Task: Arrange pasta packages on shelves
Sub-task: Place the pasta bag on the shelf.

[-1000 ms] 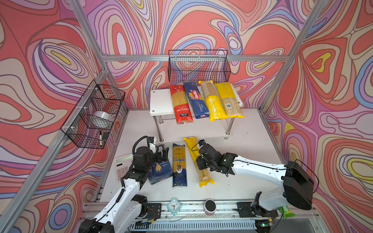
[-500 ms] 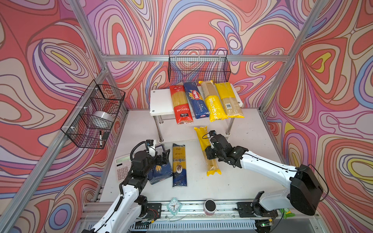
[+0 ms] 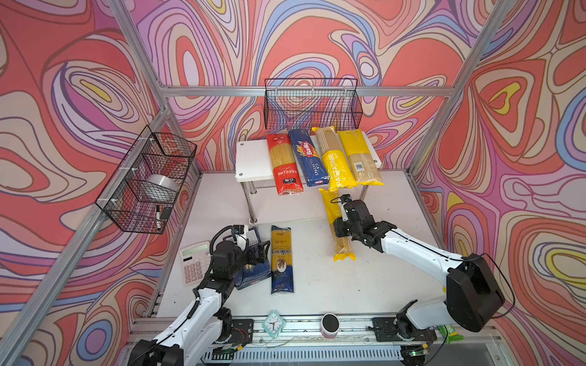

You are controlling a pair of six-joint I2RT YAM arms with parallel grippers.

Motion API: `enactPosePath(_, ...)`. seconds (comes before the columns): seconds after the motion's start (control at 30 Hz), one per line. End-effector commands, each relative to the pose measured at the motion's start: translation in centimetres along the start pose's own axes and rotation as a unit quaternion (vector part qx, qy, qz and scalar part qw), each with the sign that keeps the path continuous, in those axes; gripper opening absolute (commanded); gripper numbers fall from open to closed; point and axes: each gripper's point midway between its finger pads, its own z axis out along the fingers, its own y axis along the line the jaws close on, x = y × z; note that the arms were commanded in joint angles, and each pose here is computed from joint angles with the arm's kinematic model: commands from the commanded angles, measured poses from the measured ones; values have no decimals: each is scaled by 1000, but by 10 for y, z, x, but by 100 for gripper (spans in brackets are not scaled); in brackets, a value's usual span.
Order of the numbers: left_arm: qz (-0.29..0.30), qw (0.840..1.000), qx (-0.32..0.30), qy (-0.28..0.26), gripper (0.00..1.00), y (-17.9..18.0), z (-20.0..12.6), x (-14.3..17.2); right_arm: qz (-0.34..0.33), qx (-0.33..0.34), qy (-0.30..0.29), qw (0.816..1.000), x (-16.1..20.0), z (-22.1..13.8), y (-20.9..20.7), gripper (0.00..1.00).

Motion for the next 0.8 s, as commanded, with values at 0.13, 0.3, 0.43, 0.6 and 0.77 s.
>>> enactPosePath(0.13, 0, 1000, 20, -19, 100, -9, 1, -17, 1, -26, -86, 996, -70, 5, 2, 14)
enactPosePath(0.3, 1, 1000, 22, -19, 100, -10, 1, -17, 6, -14, -92, 996, -84, 15, -7, 14)
enactPosePath(0.43, -2, 1000, 13, -20, 100, -7, 1, -17, 2, 17, -91, 996, -93, 23, -16, 14)
enactPosePath(0.6, -2, 1000, 12, -21, 100, -7, 1, -17, 2, 37, -94, 995, -105, 31, -26, 14)
enactPosePath(0.77, -3, 1000, 13, -17, 100, -7, 2, -16, 3, 48, -91, 995, -110, 39, -35, 14)
